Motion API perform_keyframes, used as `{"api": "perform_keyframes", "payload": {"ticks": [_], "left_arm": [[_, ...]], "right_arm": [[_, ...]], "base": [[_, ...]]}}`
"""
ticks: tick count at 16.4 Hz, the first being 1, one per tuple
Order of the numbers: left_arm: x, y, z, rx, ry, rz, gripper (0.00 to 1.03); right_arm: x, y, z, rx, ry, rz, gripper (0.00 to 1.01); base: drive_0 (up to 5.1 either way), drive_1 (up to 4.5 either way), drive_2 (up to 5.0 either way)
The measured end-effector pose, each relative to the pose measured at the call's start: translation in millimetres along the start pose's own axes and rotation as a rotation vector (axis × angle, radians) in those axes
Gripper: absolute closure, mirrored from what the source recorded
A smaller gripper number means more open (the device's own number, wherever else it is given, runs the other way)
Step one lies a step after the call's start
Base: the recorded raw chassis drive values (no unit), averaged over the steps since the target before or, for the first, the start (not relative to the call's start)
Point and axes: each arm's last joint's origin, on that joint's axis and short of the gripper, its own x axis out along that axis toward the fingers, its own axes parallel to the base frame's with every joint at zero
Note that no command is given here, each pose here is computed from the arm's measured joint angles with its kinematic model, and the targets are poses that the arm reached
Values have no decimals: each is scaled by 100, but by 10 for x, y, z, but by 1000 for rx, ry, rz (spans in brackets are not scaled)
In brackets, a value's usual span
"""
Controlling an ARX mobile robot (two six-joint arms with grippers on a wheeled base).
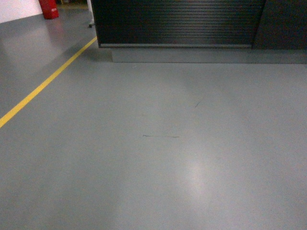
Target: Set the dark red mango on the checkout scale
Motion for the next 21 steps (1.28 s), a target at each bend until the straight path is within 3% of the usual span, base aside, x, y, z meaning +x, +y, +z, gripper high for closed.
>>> {"api": "perform_keyframes", "payload": {"ticks": [3,21], "left_arm": [[0,0,0,0,0,0,5],[0,0,-1,0,2,0,5]], "right_arm": [[0,0,0,0,0,0,3],[0,0,-1,0,1,0,3]], "base": [[0,0,0],[0,412,-413]]}}
